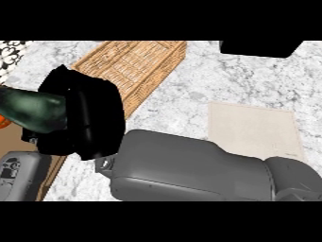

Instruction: Pick the eggplant from the placemat and place it in the basket

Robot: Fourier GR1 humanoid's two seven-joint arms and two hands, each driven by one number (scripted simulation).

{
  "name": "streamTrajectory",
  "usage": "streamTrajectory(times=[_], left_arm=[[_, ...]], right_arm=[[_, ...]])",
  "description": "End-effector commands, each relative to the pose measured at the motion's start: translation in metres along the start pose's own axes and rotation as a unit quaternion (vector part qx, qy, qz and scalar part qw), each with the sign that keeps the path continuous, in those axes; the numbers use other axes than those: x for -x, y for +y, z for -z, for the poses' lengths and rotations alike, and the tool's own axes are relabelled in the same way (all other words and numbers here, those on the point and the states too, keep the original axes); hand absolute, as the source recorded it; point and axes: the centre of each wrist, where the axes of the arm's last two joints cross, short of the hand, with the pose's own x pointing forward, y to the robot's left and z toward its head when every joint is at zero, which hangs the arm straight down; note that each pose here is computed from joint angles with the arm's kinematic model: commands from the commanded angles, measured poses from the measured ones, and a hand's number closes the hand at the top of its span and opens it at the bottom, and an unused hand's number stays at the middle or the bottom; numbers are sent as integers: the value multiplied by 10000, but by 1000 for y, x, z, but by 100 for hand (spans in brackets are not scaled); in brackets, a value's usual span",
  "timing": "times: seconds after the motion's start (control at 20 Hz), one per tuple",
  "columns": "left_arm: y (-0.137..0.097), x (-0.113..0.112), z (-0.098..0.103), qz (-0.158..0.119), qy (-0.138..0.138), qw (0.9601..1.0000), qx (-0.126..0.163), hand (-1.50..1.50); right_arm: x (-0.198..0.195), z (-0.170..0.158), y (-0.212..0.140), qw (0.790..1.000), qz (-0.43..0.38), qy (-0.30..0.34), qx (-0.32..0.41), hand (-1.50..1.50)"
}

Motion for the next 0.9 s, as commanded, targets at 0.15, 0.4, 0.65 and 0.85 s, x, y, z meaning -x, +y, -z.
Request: streamTrajectory(times=[0.15, 0.4, 0.65, 0.85], left_arm=[[-17, -1, 2, 55, -34, 10000, 13, 0], [-6, -6, 0, -24, -90, 9999, 63, 0], [-13, -12, 4, 15, -208, 9998, 64, 0], [-5, -12, 8, -12, -189, 9997, 121, 0]], right_arm=[[-33, 40, 2, 9967, -385, 344, 622, 150], [-34, 61, -2, 9932, -766, 574, 658, 150], [-4, 71, 0, 9861, -1241, 853, 699, 150], [-6, 86, -9, 9858, -1081, 1060, 732, 150]])
